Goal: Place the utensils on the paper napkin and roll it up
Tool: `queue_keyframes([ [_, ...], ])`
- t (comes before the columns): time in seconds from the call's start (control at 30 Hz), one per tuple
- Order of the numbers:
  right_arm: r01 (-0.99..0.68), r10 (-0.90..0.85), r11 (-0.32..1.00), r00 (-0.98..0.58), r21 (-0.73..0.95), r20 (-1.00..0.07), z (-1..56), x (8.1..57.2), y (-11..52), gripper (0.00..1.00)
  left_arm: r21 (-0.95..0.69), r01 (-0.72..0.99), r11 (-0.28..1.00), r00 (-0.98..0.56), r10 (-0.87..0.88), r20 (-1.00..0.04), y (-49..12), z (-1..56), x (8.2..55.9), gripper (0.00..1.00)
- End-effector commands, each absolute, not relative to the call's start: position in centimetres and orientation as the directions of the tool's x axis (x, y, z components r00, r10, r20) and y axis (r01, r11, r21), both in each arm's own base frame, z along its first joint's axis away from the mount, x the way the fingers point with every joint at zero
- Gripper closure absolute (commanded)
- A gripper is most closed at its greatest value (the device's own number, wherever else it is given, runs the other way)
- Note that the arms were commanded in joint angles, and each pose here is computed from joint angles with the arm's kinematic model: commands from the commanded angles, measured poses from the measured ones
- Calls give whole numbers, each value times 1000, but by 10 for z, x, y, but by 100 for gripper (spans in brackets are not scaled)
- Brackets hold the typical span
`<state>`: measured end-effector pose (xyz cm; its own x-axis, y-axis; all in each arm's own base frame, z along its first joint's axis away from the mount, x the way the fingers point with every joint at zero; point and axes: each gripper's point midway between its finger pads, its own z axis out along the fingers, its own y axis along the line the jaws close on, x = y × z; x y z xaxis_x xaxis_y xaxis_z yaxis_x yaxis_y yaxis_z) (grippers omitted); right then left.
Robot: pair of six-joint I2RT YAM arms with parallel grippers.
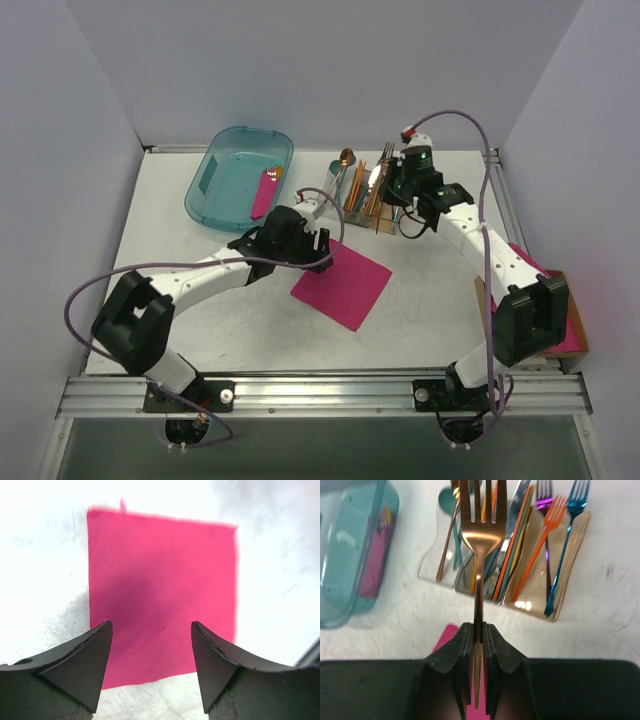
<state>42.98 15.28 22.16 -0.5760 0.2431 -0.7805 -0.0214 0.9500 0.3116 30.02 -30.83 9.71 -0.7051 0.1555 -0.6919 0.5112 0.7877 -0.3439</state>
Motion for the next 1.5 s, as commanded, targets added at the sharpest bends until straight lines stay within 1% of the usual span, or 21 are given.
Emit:
queue_keyframes([
  [0.0,-171,78,957,-624,233,-778,212,396,178,100,-395,478,784,-660,24,-751,-304,148,303,26],
  [0.03,-216,32,953,-630,215,-776,208,386,192,100,-404,471,784,-656,5,-755,-300,155,299,26],
  [0.13,-275,-50,946,-647,172,-761,192,372,202,100,-417,420,806,-668,-38,-744,-284,158,295,25],
  [0.27,-361,-128,918,-665,167,-736,174,356,221,100,-406,385,829,-668,-54,-742,-262,154,292,24],
  [0.33,-394,-158,903,-672,169,-724,167,350,229,100,-408,372,834,-659,-72,-749,-251,158,290,24],
  [0.4,-406,-185,898,-696,167,-694,154,345,234,100,-407,347,845,-671,-79,-737,-239,147,285,23],
  [0.43,-417,-207,894,-709,165,-675,144,342,237,100,-413,349,841,-657,-95,-748,-236,151,283,23],
  [0.47,-432,-225,888,-707,158,-671,140,339,241,100,-411,340,846,-669,-90,-737,-231,140,276,21],
  [0.53,-452,-256,879,-718,153,-647,125,333,249,100,-409,336,848,-658,-99,-747,-226,141,273,21],
  [0.73,-446,-279,882,-756,153,-592,91,325,261,100,-372,333,866,-644,-79,-761,-211,129,267,20],
  [1.07,-365,-223,915,-814,172,-537,50,323,271,100,-384,363,849,-615,-92,-783,-209,125,261,20],
  [1.27,-321,-200,933,-839,164,-506,36,324,269,100,-387,367,846,-632,-79,-771,-212,120,260,20],
  [1.47,-308,-198,939,-849,155,-489,27,328,268,100,-395,384,835,-620,-84,-780,-217,122,263,20],
])
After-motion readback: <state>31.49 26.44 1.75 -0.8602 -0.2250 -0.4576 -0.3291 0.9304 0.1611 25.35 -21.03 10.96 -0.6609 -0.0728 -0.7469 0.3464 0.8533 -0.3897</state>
